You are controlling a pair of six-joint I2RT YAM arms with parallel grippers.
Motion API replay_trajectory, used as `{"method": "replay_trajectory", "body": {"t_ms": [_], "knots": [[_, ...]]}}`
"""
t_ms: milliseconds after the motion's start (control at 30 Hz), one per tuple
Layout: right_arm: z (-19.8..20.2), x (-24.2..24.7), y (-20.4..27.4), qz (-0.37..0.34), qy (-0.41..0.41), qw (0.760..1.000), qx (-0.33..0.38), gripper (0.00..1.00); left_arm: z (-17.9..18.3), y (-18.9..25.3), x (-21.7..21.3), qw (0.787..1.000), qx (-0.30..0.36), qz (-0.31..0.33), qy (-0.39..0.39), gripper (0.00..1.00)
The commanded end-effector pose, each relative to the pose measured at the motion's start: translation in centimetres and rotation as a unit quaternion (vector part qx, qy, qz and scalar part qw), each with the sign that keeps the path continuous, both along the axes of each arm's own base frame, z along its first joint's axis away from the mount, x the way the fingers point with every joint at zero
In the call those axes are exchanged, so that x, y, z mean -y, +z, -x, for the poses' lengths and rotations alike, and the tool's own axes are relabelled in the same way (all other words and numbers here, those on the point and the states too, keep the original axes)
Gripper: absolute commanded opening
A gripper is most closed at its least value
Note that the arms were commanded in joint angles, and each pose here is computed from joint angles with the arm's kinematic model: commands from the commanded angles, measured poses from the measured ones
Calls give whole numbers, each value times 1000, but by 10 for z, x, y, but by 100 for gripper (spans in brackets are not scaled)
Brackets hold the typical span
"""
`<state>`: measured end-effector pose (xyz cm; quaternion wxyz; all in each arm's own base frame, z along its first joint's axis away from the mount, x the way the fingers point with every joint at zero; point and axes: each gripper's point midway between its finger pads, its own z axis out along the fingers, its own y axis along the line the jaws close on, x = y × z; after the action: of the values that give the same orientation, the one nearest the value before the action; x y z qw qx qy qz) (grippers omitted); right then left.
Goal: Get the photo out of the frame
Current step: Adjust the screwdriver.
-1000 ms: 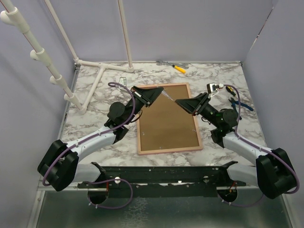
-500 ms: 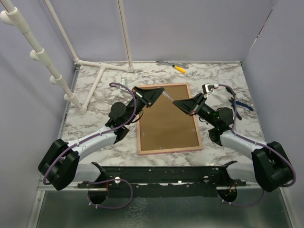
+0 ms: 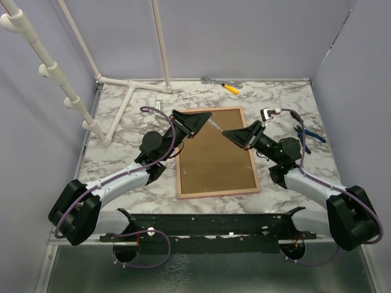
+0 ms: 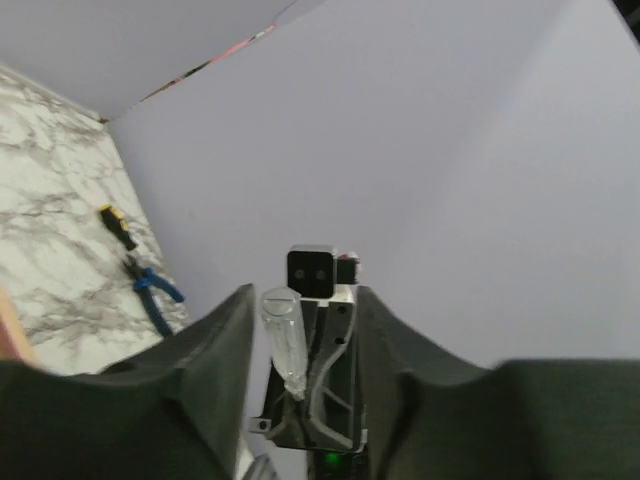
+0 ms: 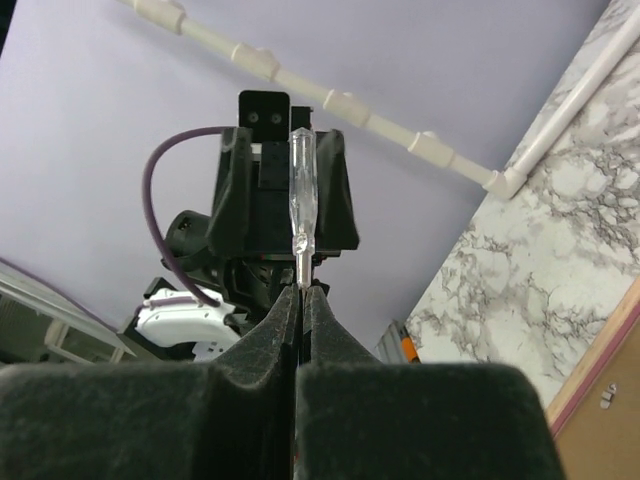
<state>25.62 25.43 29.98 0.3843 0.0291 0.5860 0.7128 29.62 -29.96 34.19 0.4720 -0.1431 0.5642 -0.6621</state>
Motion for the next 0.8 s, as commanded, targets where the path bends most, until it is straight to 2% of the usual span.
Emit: {"method": "replay_trajectory", "body": {"t_ms": [0,167,200,333,433,700,767], "knots": [[10,0,-5,60,1,997,37,1,8,-3,-5,999,-10,-30,-8,57],[12,11,-34,150,-24,987,44,1,12,-28,-17,990,-46,-134,4,94],[12,13,-39,169,-29,984,47,0,13,-34,-22,986,-54,-156,12,98],[7,25,-62,246,-62,966,45,1,15,-57,-40,968,-76,-236,28,99],[4,34,-77,292,-78,952,41,1,17,-74,-45,954,-96,-283,9,99],[13,34,-98,329,-49,942,45,1,26,-104,-47,941,-103,-308,-92,99],[16,34,-102,328,-44,943,45,1,22,-115,-53,939,-114,-308,-96,99]]}}
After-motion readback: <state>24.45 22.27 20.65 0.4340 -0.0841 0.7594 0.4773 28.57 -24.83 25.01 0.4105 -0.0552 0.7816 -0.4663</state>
